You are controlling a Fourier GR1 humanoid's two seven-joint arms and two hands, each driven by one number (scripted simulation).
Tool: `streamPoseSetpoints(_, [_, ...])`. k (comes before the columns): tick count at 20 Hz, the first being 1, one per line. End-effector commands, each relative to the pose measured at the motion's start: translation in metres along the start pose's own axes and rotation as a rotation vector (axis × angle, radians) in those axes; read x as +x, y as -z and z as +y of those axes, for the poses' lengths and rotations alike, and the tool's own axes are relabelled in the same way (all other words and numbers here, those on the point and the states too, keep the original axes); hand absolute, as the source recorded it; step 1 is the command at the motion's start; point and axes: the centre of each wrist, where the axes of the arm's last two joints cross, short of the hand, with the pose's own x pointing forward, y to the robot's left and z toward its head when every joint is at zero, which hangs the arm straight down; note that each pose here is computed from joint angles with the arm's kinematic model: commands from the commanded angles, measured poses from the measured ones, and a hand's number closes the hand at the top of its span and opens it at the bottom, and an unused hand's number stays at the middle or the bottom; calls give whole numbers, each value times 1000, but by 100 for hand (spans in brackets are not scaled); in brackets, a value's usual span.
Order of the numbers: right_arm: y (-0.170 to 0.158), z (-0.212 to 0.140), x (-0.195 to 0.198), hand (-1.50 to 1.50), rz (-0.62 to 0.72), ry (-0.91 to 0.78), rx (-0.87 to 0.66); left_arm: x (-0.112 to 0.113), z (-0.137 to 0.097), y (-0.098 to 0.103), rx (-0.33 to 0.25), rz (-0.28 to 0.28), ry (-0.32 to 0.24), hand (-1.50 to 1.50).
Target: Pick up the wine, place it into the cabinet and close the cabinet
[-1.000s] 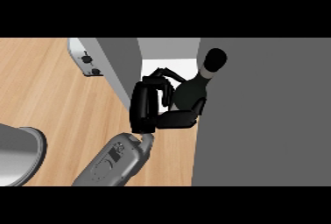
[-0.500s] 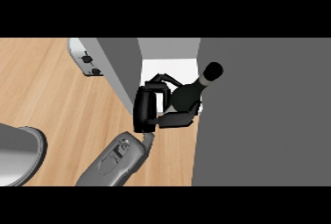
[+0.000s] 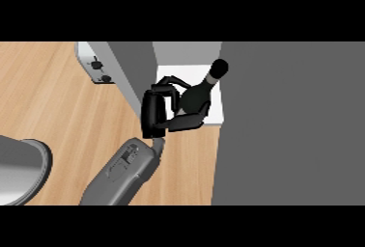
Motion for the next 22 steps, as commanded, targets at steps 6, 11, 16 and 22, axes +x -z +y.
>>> streamPoseSetpoints(6, [-13, 4, 5, -150, -63, 68, 23, -21, 22, 29, 19, 41, -33, 150])
streamPoseSetpoints(11, [-18, 5, 21, -150, -51, 75, 29, -19, 13, 45, 9, 69, -29, 150])
streamPoseSetpoints(16, [-31, -1, 20, -150, -68, 78, 50, -20, 5, 61, 18, 94, 64, 150])
streamPoseSetpoints(22, [-17, 8, 13, -150, -70, 77, 54, -22, 6, 81, 43, 84, 55, 150])
